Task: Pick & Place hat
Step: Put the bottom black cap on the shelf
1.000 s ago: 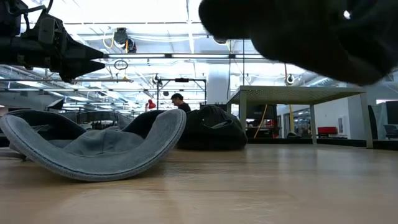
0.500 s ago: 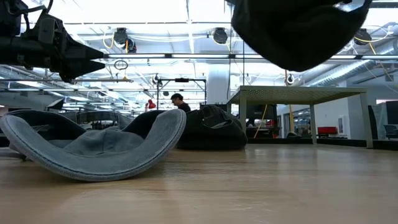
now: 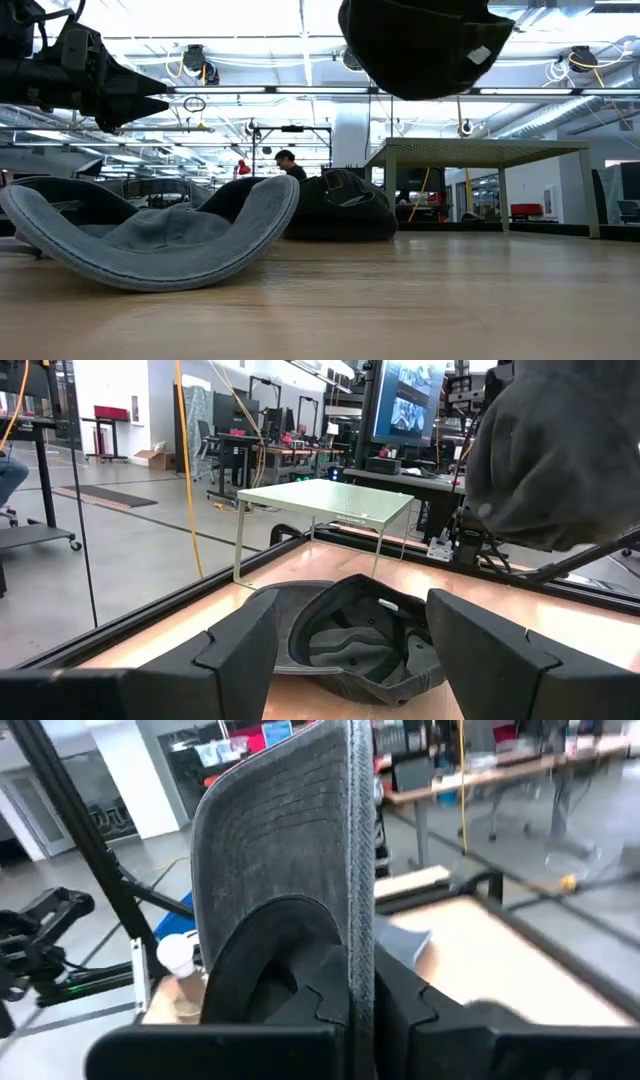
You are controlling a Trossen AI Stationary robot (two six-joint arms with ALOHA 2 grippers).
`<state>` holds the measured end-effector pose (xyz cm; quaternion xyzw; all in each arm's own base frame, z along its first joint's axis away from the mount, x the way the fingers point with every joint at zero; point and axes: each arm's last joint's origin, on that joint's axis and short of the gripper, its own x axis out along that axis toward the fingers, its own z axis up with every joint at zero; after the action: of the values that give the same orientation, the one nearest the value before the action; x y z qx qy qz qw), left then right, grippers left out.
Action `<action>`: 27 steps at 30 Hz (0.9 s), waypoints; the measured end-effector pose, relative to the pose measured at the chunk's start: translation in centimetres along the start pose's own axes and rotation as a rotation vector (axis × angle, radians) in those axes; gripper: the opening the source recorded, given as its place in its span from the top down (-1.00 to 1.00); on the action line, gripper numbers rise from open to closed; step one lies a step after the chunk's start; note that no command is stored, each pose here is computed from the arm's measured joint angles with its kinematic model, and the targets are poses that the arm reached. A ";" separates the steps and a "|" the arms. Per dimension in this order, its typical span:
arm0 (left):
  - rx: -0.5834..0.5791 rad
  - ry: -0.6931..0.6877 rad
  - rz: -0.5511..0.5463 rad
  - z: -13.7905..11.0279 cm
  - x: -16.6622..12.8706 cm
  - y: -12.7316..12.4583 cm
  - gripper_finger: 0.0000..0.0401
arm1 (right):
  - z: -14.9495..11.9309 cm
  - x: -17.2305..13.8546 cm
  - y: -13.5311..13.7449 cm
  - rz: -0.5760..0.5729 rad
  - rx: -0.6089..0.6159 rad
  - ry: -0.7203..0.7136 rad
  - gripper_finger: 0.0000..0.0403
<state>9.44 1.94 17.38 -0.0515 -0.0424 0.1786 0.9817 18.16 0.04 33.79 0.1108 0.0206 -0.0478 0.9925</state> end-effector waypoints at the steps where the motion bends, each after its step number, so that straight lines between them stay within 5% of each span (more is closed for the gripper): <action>1: 0.000 0.000 0.000 0.0 0.0 0.0 -0.26 | 0.1 0.0 0.0 0.003 -0.027 -0.012 0.96; 20: 0.000 0.000 0.000 0.0 0.0 0.0 -0.26 | 1.2 0.0 0.3 0.001 -0.408 -0.129 0.96; 27: -0.060 -0.006 0.003 0.1 0.0 0.0 -0.26 | 2.5 0.4 0.3 -0.124 -0.496 -0.273 0.96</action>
<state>9.43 1.95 17.43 -0.0803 -0.0505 0.1790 0.9793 18.64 -0.26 36.24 -0.1440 -0.0955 -0.1161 0.9781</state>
